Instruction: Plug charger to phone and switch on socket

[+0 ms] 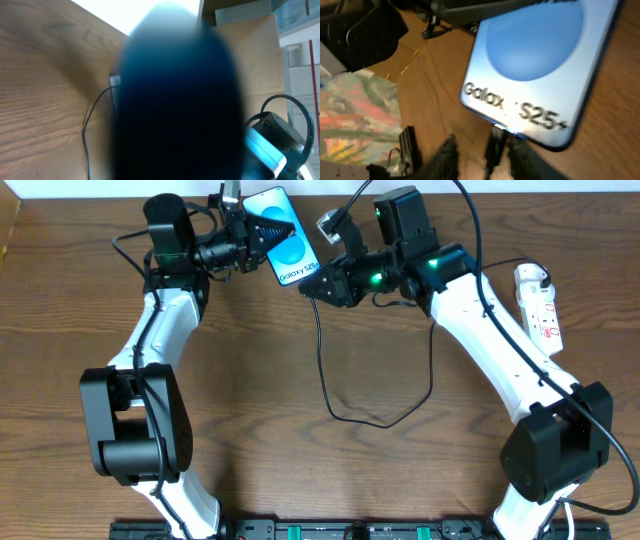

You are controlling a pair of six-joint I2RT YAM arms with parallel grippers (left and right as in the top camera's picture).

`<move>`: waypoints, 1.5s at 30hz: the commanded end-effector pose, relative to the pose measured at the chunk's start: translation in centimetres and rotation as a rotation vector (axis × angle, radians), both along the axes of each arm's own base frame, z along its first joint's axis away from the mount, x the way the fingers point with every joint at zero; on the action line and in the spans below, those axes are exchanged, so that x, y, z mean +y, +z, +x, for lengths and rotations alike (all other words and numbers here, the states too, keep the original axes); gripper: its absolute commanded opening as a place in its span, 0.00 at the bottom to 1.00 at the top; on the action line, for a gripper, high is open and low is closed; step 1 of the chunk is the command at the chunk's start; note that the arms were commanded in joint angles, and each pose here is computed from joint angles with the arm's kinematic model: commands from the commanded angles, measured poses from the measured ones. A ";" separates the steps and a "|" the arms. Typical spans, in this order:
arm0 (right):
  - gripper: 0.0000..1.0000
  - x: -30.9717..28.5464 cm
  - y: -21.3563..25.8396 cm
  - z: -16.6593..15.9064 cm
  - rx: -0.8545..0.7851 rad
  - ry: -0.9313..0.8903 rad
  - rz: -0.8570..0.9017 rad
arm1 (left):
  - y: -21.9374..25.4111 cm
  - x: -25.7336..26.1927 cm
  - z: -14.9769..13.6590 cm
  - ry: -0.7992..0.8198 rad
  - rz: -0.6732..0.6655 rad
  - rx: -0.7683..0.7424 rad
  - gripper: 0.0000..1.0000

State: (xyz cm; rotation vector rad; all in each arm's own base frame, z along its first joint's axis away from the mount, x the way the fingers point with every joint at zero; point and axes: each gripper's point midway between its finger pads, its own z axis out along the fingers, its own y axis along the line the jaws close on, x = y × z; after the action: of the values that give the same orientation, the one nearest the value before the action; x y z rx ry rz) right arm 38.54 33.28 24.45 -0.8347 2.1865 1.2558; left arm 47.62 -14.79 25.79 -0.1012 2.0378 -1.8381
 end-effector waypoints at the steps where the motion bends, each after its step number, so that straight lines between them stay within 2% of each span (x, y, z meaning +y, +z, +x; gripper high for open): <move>1: 0.37 -1.0 2.1 1.1 -0.061 -0.031 0.013 | 0.9 -1.3 -2.3 -0.126 -0.011 -0.048 0.07; 12: 0.42 -6.9 0.6 3.7 0.022 -0.158 -0.037 | 0.7 -1.3 -2.4 -0.133 0.026 -0.163 0.07; 16: 0.44 -8.6 -0.4 4.5 0.038 -0.221 -0.090 | -0.6 -1.3 -2.7 -0.140 0.043 -0.142 0.07; 23: 0.47 -10.9 -2.7 5.1 0.064 -0.327 -0.229 | -5.1 -1.4 -3.2 -0.159 0.063 -0.019 0.08; 29: 0.47 -11.6 -3.5 4.9 0.084 -0.352 -0.279 | -10.1 -0.9 -2.1 -0.089 0.113 0.146 0.07; 33: 0.47 -11.7 -3.7 4.6 0.091 -0.349 -0.291 | -13.3 -0.5 -1.7 -0.040 0.159 0.246 0.07; 37: 0.47 -11.7 -3.7 4.6 0.093 -0.349 -0.292 | -16.1 0.0 -1.6 -0.014 0.213 0.285 0.07; 45: 0.48 -11.7 -3.8 4.6 0.094 -0.349 -0.292 | -21.2 0.8 -3.2 -0.015 0.313 0.397 0.07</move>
State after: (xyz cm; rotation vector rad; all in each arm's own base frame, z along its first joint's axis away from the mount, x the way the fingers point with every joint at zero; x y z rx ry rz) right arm 42.84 21.58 18.79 -0.4474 2.5484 0.8456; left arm 44.62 -14.47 6.64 -0.4239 2.5375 -1.6391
